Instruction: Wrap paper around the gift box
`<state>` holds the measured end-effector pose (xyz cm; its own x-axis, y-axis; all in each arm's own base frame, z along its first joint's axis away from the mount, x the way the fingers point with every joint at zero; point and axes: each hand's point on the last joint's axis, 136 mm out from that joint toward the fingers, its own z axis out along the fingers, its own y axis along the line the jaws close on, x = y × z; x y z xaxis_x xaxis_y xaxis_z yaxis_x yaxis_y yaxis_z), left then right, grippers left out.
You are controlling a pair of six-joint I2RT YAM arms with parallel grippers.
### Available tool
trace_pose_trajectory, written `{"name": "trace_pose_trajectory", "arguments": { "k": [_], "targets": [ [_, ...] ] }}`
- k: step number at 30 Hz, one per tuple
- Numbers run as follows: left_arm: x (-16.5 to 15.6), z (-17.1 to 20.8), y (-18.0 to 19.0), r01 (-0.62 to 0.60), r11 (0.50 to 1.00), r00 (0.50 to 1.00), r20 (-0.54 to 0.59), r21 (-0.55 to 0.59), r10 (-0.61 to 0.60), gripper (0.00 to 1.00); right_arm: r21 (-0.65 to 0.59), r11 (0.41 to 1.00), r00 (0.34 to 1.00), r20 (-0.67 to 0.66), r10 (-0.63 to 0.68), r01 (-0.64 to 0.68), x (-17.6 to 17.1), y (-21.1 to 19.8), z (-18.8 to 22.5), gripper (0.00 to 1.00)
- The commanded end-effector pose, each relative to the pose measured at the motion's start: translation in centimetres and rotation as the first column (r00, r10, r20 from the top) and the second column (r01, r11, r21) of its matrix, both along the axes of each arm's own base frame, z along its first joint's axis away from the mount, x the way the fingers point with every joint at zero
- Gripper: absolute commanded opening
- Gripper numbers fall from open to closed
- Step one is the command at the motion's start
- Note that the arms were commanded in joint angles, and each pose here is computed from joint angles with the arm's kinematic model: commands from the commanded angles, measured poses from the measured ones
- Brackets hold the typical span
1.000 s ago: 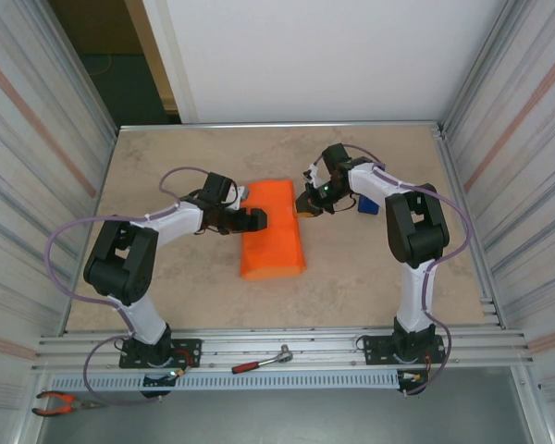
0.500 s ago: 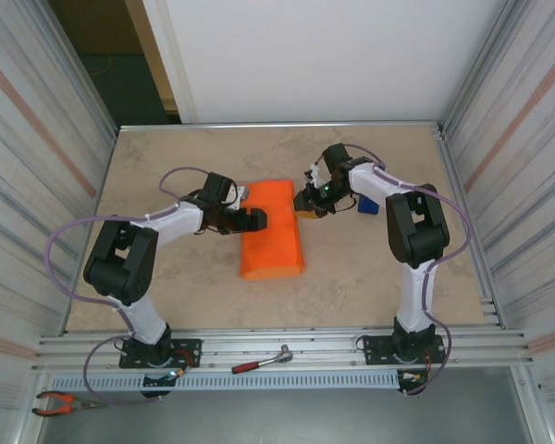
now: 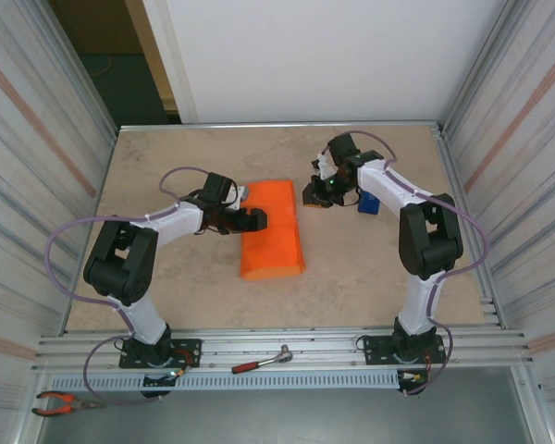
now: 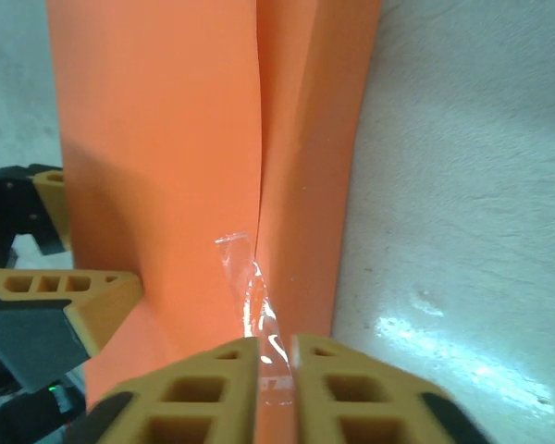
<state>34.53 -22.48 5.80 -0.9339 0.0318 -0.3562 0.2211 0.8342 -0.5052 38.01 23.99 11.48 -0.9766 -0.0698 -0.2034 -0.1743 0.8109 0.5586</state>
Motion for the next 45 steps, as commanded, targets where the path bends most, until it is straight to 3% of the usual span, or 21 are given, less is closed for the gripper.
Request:
{"name": "trace_pose_trajectory", "arguments": {
  "k": [1,3,9,19,28,32,38,45],
  "targets": [
    [-3.1,-6.1,4.6,-0.019,0.965,0.989,-0.135,0.261,0.055,0.86,-0.146,0.989,0.999,0.047,0.017,-0.010,-0.4,-0.7,0.5,0.07],
    [-3.2,-6.2,4.6,-0.017,0.965,0.989,-0.137,0.261,0.055,0.86,-0.201,0.979,0.998,0.058,0.029,-0.017,-0.4,-0.9,0.1,0.02],
    [-3.2,-6.2,4.6,-0.019,0.965,0.989,-0.138,0.261,0.057,0.86,-0.311,0.949,0.993,0.080,0.086,-0.058,-0.7,-0.3,-0.7,0.00],
    [-3.1,-6.2,4.6,-0.020,0.965,0.989,-0.136,0.263,0.057,0.86,-0.343,0.933,0.990,0.043,0.132,-0.109,-1.3,1.4,-2.9,0.00],
    [-3.2,-6.2,4.6,-0.019,0.965,0.989,-0.137,0.262,0.057,0.86,-0.208,0.976,0.998,-0.005,0.067,-0.066,-2.0,2.8,-4.5,0.00],
    [-3.2,-6.2,4.6,-0.020,0.965,0.989,-0.138,0.260,0.057,0.86,-0.024,0.999,0.999,-0.044,-0.028,0.027,-1.8,3.0,-4.0,0.00],
    [-3.2,-6.2,4.6,-0.019,0.966,0.989,-0.136,0.260,0.056,0.86,0.200,0.968,0.986,-0.105,-0.132,0.151,-1.5,2.6,-2.9,0.00],
    [-3.2,-6.1,4.6,-0.021,0.966,0.989,-0.136,0.259,0.058,0.86,0.146,0.966,0.977,-0.035,-0.212,0.215,-0.4,-0.1,-1.4,0.00]
  ]
}}
